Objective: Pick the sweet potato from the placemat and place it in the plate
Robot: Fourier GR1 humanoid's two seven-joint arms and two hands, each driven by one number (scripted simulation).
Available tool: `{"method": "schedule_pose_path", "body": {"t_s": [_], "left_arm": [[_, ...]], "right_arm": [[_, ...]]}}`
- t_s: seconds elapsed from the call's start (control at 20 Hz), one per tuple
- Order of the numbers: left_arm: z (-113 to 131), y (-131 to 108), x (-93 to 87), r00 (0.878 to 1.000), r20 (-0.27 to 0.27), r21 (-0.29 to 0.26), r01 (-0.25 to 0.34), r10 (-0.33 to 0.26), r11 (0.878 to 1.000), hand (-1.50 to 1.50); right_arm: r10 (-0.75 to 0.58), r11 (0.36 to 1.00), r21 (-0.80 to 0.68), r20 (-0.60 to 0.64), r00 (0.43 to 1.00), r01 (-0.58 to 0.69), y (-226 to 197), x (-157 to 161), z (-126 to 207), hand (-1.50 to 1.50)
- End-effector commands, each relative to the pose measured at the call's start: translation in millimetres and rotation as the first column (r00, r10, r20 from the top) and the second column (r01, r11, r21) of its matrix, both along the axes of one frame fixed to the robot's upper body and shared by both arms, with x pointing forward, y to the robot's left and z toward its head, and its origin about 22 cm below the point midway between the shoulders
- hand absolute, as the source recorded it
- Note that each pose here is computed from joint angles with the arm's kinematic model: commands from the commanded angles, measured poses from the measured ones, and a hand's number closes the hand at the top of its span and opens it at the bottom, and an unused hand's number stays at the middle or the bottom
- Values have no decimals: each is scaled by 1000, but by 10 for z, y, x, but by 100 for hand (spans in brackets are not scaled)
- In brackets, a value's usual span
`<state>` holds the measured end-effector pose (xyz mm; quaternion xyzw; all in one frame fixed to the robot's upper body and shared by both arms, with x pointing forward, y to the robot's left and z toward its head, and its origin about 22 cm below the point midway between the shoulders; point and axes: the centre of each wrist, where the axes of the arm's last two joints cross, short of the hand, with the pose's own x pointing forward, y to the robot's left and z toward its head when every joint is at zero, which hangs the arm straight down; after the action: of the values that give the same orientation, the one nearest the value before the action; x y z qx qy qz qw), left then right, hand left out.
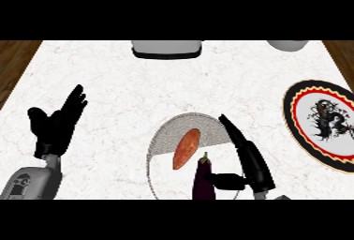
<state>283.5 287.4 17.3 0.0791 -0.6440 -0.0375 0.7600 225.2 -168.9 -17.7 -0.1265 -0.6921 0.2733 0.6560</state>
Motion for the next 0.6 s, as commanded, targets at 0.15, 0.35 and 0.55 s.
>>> {"method": "schedule_pose_path", "body": {"t_s": [0.15,0.35,0.55], "left_arm": [[58,110,29,1000,1,1,10,-10,1000,0],[-61,83,14,1000,6,3,14,-14,1000,0],[104,60,49,1000,0,9,10,-10,1000,0]], "right_arm": [[22,979,-197,-109,994,-43,188,166,255,-150],[21,956,-285,-163,986,-67,363,188,274,-150],[31,935,-336,-230,973,-109,422,302,132,-150]]}}
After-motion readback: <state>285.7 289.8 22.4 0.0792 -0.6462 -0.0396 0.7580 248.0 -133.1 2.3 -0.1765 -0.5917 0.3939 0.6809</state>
